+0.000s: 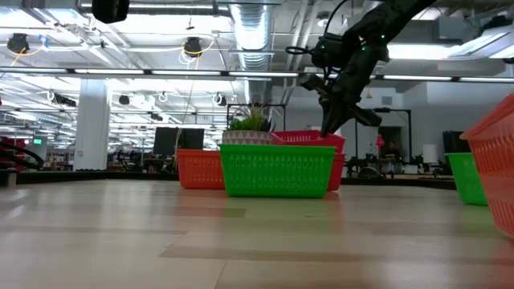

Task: Stack baskets by color
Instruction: Stack the bottom red bin on the top red bins, then stack the bottom orange bin on the top orange bins

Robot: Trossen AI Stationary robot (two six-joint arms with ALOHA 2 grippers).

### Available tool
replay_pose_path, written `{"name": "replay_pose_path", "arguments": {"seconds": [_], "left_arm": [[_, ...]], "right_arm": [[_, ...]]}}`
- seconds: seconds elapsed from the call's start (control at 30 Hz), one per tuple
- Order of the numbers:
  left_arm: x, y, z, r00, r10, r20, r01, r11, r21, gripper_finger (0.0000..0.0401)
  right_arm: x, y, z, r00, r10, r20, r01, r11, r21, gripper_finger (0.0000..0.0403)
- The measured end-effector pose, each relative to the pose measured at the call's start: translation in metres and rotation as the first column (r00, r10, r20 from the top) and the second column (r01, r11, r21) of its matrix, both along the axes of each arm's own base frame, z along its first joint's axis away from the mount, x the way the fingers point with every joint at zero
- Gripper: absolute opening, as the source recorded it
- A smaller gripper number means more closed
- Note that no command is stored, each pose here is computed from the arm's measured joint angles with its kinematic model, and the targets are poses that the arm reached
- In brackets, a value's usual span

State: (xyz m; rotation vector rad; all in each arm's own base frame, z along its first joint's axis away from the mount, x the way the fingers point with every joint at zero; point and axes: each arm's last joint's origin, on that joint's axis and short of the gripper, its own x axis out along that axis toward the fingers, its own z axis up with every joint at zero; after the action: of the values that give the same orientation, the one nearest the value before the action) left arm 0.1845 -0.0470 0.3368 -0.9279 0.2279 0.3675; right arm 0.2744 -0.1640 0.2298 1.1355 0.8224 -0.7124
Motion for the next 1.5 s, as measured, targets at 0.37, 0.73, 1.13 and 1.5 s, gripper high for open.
{"name": "replay_pose_path", "arguments": {"seconds": [0.37, 0.73, 1.13, 1.5], "left_arm": [[0.000, 0.000, 0.000, 1.000, 0.000, 0.000, 0.000, 1.000, 0.000, 0.0000], [0.000, 0.000, 0.000, 1.000, 0.000, 0.001, 0.000, 1.000, 0.000, 0.0000], [0.000, -0.001, 0.000, 0.999, -0.033, -0.004, 0.032, 0.999, -0.014, 0.0000], [0.000, -0.001, 0.000, 0.999, -0.038, -0.009, 0.038, 0.999, 0.001, 0.0000]], "right_arm": [[-0.001, -0.002, 0.001, 1.000, 0.003, 0.009, -0.003, 1.000, -0.002, 0.0087], [-0.009, 0.004, 0.018, 0.998, 0.039, 0.051, -0.037, 0.999, -0.026, 0.0160], [-0.059, 0.061, 0.063, 0.971, 0.230, -0.059, -0.232, 0.973, -0.015, 0.0157], [-0.092, 0.165, 0.087, 0.918, 0.364, -0.157, -0.361, 0.931, 0.046, 0.0156]]}}
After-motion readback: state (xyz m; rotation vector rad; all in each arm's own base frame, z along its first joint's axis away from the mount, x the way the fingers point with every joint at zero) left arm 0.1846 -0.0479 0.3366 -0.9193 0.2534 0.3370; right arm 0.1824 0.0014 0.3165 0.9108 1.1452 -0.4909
